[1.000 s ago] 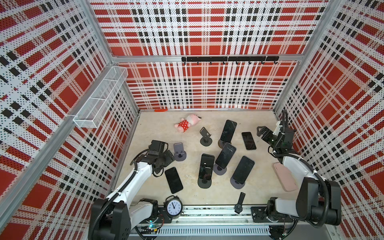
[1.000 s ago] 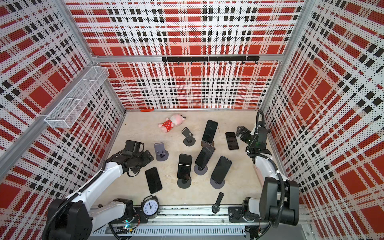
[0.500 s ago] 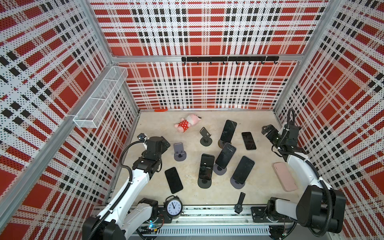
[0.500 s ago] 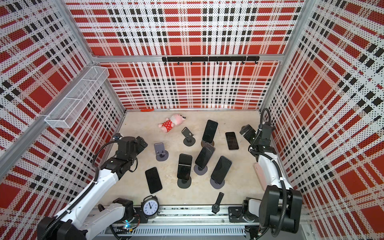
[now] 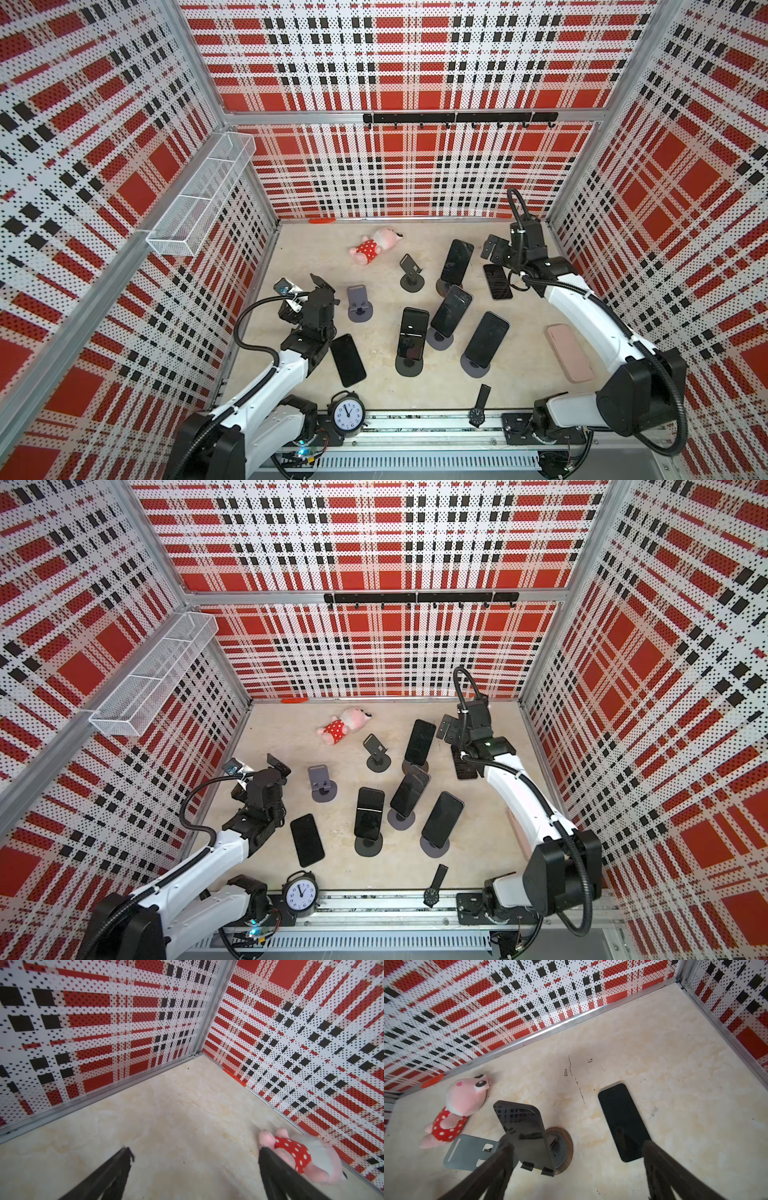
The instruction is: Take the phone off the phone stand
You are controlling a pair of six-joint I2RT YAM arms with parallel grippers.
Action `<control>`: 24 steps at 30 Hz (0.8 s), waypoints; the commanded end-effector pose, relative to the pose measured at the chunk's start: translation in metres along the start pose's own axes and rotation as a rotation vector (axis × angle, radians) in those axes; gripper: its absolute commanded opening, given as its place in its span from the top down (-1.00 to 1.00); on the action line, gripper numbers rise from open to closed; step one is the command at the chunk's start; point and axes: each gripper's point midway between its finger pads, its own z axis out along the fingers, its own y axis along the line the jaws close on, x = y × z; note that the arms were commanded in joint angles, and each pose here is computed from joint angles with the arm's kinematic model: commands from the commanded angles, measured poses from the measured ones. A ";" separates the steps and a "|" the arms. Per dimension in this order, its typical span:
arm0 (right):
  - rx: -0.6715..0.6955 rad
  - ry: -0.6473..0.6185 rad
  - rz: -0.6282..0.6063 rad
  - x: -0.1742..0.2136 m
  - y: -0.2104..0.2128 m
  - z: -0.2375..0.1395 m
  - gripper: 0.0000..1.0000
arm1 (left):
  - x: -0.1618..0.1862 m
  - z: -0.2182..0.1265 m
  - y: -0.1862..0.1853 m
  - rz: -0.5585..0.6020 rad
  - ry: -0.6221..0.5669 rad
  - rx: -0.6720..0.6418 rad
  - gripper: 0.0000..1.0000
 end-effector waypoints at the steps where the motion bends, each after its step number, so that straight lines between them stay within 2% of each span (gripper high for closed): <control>1: 0.176 0.022 -0.043 0.005 -0.015 0.003 -1.00 | -0.025 0.004 -0.006 0.009 -0.114 -0.007 -0.96; 4: 0.195 0.010 -0.064 0.005 0.002 0.004 -1.00 | -0.026 0.015 -0.011 0.136 -0.134 0.002 -0.96; 7: 0.204 -0.013 -0.055 0.005 0.018 0.007 -1.00 | -0.023 0.035 -0.009 0.208 -0.123 -0.010 -0.96; 11: 0.210 0.004 -0.061 0.006 0.039 0.016 -1.00 | -0.008 0.054 -0.014 0.193 -0.066 0.039 -0.96; 15: 0.180 0.078 -0.038 0.014 0.059 0.030 -1.00 | 0.001 0.060 -0.020 0.205 -0.037 0.092 -0.96; 20: 0.208 0.139 -0.008 0.024 0.065 0.045 -1.00 | 0.006 0.064 -0.001 0.215 -0.038 0.010 -0.96; 24: 0.262 0.163 0.017 0.029 0.061 0.048 -1.00 | 0.024 0.074 0.027 0.193 -0.001 -0.087 -0.96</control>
